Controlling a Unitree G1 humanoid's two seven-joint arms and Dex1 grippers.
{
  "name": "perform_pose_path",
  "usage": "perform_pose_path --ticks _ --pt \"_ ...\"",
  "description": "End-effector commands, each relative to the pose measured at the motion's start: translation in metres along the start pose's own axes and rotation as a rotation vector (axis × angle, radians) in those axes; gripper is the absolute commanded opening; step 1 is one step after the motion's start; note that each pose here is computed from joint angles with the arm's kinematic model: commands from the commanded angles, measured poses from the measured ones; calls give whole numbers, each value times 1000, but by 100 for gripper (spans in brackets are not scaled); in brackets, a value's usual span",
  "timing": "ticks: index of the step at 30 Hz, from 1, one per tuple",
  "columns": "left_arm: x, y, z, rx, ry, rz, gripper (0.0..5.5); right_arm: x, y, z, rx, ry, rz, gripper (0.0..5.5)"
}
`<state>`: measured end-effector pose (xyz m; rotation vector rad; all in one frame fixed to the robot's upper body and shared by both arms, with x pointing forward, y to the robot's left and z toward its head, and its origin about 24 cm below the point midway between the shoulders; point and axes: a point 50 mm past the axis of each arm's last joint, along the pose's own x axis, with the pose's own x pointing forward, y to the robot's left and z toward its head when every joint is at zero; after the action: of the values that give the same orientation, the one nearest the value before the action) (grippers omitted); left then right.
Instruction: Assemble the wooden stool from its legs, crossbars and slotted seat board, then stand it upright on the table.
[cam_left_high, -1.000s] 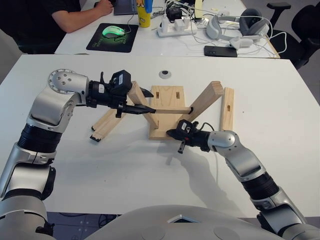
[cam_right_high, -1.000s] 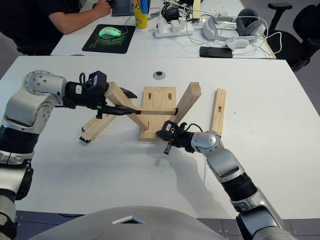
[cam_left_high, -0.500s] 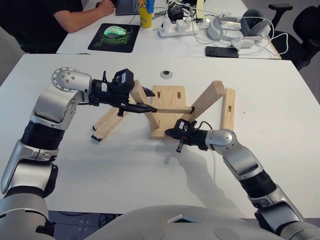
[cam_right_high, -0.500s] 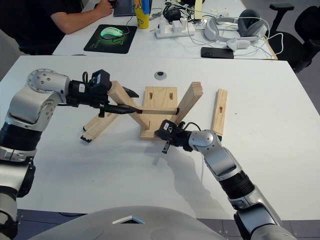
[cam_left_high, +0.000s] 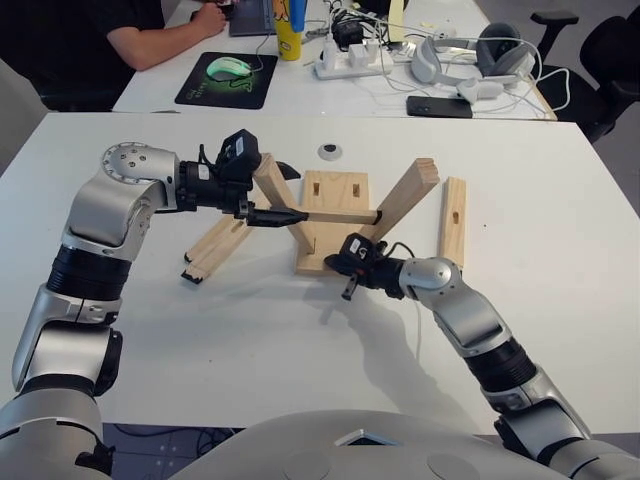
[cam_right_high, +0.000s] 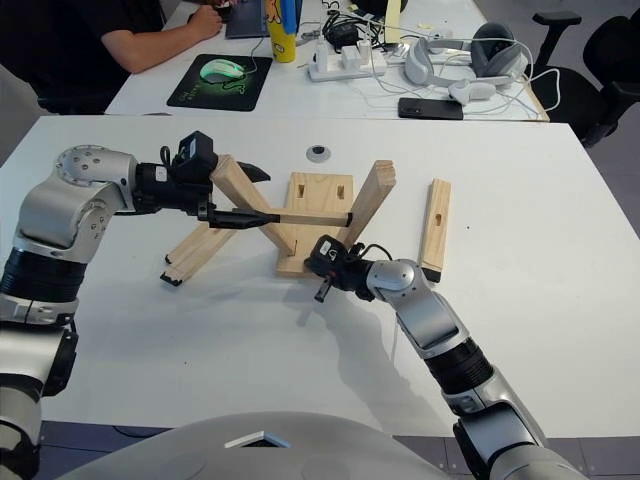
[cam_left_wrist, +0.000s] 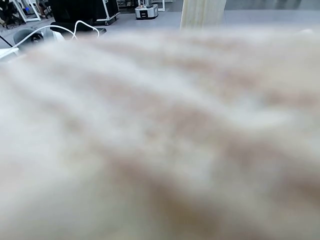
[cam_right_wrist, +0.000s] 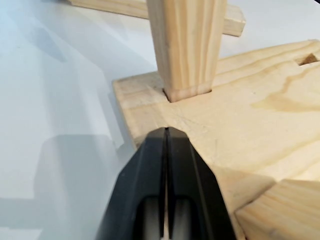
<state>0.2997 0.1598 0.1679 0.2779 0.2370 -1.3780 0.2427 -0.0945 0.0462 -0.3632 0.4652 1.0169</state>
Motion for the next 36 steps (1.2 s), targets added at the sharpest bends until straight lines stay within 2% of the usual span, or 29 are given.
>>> perform_pose_path --ticks 1,7,10,15,18,22,25,27,31,36 --pt "-10 -4 -4 -26 32 -2 461 8 18 -35 111 165 54 0" --pt "-21 2 1 12 17 72 538 7 17 -36 112 170 48 0" --pt "-28 5 3 19 -13 111 538 7 16 -38 107 178 45 0" --pt "-60 4 19 -44 -121 160 538 7 14 -41 100 190 39 0" --pt "-78 3 35 -74 -213 191 501 7 13 -43 97 195 34 0" --pt "-82 2 54 -64 -346 237 447 8 14 -46 95 195 29 0" --pt "-81 19 65 -9 -447 468 399 10 13 -47 104 191 12 0" --pt "-82 31 65 20 -461 667 370 10 12 -48 111 191 -3 0" --pt "-70 40 54 -105 -463 799 304 12 12 -50 117 187 -16 0" --pt "-64 36 56 -204 -526 760 221 17 9 -50 153 192 -81 0"
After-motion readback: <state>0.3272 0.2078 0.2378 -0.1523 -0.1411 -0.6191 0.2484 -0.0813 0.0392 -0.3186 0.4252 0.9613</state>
